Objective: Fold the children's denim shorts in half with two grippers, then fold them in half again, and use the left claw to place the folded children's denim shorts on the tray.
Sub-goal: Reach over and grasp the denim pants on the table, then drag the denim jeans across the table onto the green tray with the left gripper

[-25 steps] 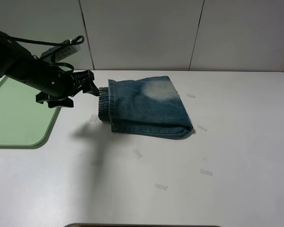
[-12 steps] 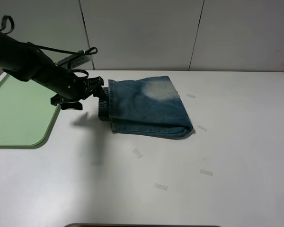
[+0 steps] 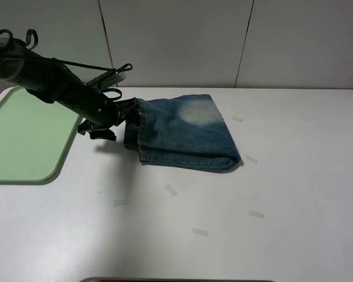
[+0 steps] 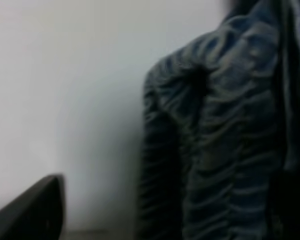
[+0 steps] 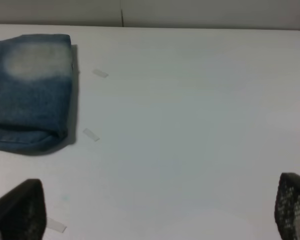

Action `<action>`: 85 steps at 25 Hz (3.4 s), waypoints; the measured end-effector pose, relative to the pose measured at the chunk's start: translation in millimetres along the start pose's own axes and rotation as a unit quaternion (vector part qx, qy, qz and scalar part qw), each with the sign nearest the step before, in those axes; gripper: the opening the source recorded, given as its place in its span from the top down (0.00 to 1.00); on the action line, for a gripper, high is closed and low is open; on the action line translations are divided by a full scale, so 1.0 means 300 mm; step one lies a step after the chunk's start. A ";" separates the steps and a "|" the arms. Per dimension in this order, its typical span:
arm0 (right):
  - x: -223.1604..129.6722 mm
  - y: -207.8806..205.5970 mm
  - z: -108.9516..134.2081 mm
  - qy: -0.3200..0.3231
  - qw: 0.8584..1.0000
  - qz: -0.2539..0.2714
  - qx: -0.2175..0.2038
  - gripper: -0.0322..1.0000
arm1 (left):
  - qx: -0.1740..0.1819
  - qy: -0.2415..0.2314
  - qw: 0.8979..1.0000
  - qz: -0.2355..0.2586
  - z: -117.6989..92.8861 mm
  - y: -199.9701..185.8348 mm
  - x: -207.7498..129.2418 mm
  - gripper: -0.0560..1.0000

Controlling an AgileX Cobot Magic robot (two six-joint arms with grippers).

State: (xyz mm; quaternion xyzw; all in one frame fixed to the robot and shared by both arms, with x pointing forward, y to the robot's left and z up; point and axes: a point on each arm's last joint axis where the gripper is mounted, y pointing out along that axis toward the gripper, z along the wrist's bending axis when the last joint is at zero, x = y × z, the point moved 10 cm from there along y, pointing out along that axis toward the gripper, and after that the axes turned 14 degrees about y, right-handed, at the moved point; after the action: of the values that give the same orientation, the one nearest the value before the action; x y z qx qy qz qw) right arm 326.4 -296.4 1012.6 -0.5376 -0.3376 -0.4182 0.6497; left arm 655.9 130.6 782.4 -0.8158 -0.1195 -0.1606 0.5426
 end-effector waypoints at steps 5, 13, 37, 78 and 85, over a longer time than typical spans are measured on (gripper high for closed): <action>0.000 0.000 0.000 0.000 1.000 0.000 0.000 0.30 | -0.012 0.006 1.000 0.005 -0.028 0.001 0.002 0.18; 0.000 0.000 0.000 0.000 1.000 0.000 0.000 0.30 | -0.034 0.041 0.999 -0.008 -0.085 -0.080 0.040 0.19; 0.000 0.000 0.000 0.000 1.000 0.000 0.000 0.30 | -0.012 0.042 0.999 -0.022 -0.029 -0.093 0.052 0.19; 0.000 0.000 0.000 0.000 1.000 0.000 0.000 0.30 | 0.000 0.062 0.998 -0.018 -0.105 0.102 0.018 0.71; 0.000 0.000 0.000 0.000 1.000 0.000 0.000 0.30 | -0.009 0.095 0.995 -0.011 -0.126 0.084 0.023 0.72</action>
State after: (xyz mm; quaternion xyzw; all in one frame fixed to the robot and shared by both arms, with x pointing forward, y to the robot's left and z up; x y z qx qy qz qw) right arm 326.4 -296.4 1012.6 -0.5376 -0.3376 -0.4182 0.6497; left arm 666.6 86.3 777.5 -0.8001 -0.0754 -0.2444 0.5426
